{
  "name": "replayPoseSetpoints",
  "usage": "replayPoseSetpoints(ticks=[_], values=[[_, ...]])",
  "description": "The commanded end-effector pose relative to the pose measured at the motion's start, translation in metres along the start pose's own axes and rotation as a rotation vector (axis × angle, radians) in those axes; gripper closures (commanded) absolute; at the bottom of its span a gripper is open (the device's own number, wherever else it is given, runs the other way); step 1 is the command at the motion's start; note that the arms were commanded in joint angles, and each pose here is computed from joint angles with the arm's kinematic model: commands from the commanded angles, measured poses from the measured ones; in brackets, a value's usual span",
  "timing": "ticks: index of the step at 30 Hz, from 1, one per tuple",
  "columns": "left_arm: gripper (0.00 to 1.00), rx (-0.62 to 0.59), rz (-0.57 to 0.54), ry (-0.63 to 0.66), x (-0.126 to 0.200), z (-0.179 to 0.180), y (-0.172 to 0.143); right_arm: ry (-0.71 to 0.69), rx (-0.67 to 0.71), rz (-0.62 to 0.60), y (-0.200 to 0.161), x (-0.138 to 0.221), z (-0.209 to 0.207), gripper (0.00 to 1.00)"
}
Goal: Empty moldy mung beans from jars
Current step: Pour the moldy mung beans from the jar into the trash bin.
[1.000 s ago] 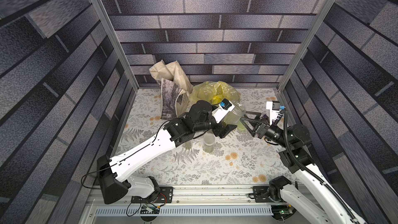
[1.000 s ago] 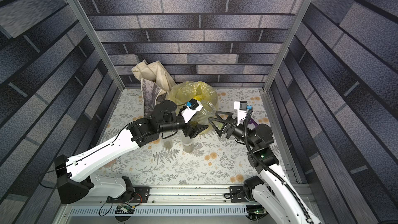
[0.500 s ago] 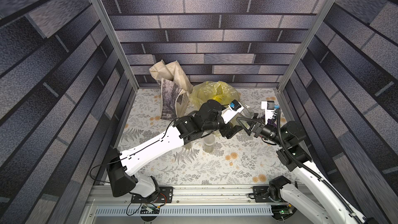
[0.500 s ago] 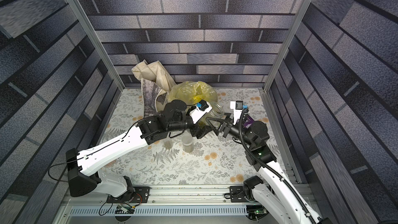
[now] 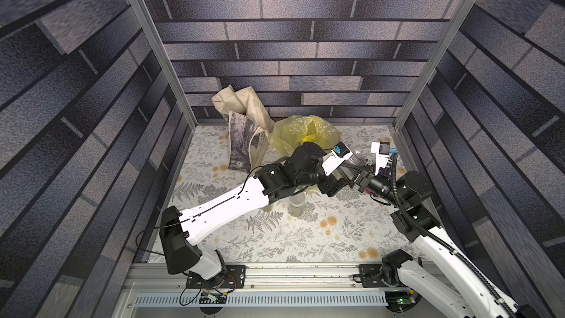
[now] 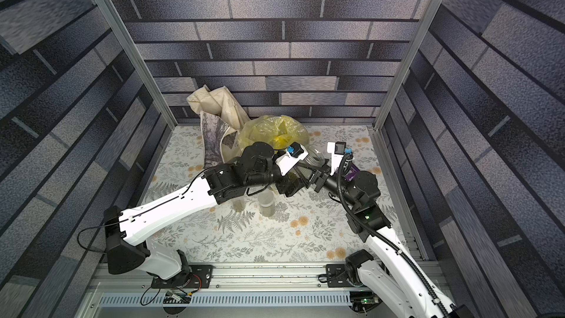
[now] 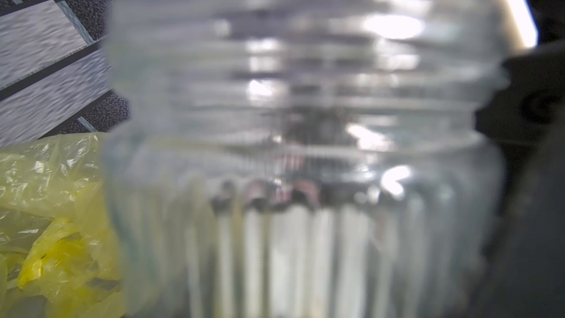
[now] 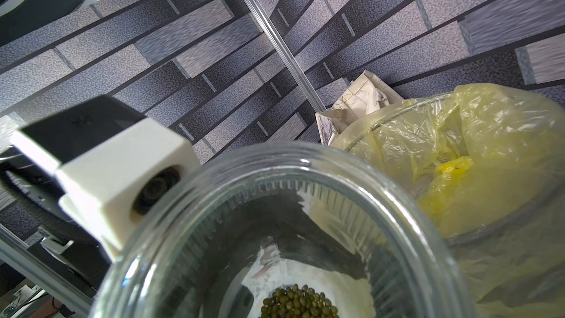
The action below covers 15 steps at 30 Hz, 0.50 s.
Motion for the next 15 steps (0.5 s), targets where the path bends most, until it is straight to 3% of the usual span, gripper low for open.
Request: replayPoseSetpoints(ticks=[1,3,6,15], values=[[0.25,-0.065,-0.129,-0.062,0.009,-0.021,0.037,-0.051,-0.07,-0.035,0.002,-0.003,-0.011,0.43],[0.2,-0.068,-0.13,-0.063,0.008,-0.022,0.036,-0.036,-0.085,-0.043,0.003,-0.003,-0.009,0.44],[0.0,-0.072,-0.141,-0.053,0.008,-0.021,0.034,-0.023,-0.111,-0.059,0.007,-0.003,-0.007,0.47],[0.0,-0.061,-0.296,0.037,0.028,-0.011,0.035,0.026,-0.137,-0.106,0.03,-0.002,0.01,0.47]])
Point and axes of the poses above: each gripper's point midway between its finger pads, its own x axis back along the fingers, its own z axis along the line the jaws close on, y = z × x, the point moved 3 cm from there along x, back along the fingers, and after that the axes turned 9 degrees about x, right-handed, at the moved point
